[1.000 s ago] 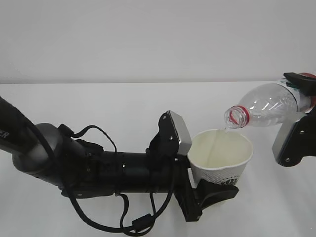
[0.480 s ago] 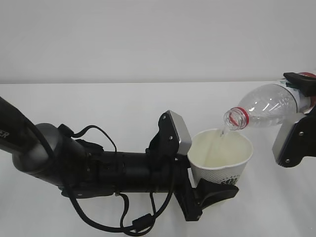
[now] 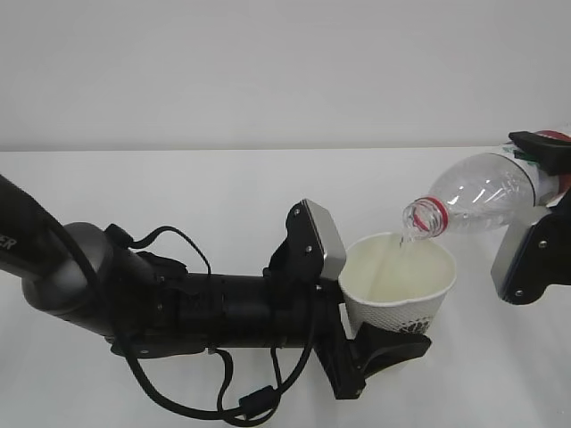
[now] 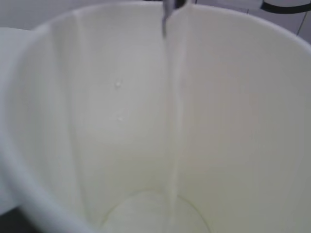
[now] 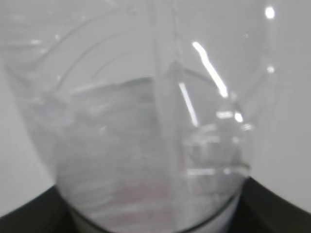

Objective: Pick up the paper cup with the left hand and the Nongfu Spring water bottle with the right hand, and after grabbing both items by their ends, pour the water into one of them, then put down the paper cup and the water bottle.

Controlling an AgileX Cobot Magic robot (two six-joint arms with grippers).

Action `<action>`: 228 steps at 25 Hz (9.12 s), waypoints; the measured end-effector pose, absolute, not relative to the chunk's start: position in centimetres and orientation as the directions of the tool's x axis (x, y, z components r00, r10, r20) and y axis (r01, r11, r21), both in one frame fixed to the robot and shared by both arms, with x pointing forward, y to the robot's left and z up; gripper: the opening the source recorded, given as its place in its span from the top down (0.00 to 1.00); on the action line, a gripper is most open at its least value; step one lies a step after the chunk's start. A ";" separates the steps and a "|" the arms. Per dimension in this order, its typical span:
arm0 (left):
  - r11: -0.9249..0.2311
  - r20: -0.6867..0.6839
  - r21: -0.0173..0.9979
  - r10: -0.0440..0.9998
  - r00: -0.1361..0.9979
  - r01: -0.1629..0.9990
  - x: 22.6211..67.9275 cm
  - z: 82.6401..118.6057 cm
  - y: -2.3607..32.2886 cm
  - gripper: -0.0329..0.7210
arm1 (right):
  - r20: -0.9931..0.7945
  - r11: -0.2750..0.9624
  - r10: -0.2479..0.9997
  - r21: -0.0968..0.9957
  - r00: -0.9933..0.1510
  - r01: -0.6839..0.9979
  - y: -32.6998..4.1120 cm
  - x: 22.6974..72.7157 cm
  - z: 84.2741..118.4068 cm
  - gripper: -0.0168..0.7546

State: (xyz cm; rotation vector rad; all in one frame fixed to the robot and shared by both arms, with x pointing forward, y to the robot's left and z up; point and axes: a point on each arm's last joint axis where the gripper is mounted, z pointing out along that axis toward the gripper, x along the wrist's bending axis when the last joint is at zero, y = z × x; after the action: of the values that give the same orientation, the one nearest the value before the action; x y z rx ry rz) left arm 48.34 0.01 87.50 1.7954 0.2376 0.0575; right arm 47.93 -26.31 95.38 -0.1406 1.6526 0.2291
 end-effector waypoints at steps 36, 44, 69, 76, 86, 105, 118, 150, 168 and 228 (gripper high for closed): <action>-0.212 -0.089 0.969 0.189 0.978 0.129 48.3 87.6 0.0 0.24 | -0.996 0.970 0.014 0.034 -0.084 -0.241 -26.2 47.9 95.4 0.37; -0.212 -0.089 0.969 0.190 0.978 0.129 48.3 87.6 0.0 0.24 | -0.997 0.970 0.002 0.021 -0.081 -0.242 -26.2 47.9 95.4 0.37; -0.212 -0.089 0.969 0.190 0.978 0.129 48.3 87.6 0.0 0.24 | -0.997 0.969 -0.002 0.017 -0.079 -0.246 -26.2 47.9 95.4 0.37; -0.212 -0.089 0.969 0.190 0.978 0.129 48.3 87.6 0.0 0.24 | -0.997 0.968 -0.005 0.015 -0.078 -0.252 -26.1 47.9 95.4 0.37; -0.212 -0.089 0.969 0.190 0.978 0.129 48.3 87.6 0.0 0.24 | -0.997 0.968 -0.005 0.015 -0.078 -0.251 -26.1 47.9 95.4 0.37; -0.212 -0.089 0.969 0.190 0.978 0.129 48.3 87.6 0.0 0.25 | -0.997 0.964 -0.012 0.008 -0.074 -0.266 -26.0 47.8 95.5 0.37; -0.212 -0.089 0.969 0.190 0.978 0.129 48.3 87.6 0.0 0.25 | -0.997 0.963 -0.012 0.007 -0.071 -0.268 -26.0 47.8 95.5 0.37; -0.212 -0.091 0.968 0.191 0.977 0.131 48.3 87.5 0.0 0.26 | -0.997 0.959 -0.021 0.000 -0.070 -0.285 -25.8 47.8 95.5 0.37; -0.214 -0.091 0.968 0.192 0.977 0.132 48.3 87.5 0.0 0.26 | -0.997 0.958 -0.022 -0.001 -0.070 -0.286 -25.8 47.8 95.5 0.37; -0.215 -0.091 0.968 0.194 0.977 0.133 48.4 87.5 0.0 0.26 | -0.998 0.962 -0.045 -0.031 -0.045 -0.270 -26.0 47.9 95.6 0.37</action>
State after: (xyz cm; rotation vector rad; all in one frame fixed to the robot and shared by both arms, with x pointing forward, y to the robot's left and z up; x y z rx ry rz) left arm 48.36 0.01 87.47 1.7925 0.2417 0.0572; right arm 47.85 -25.99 95.63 -0.2462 1.6110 0.1852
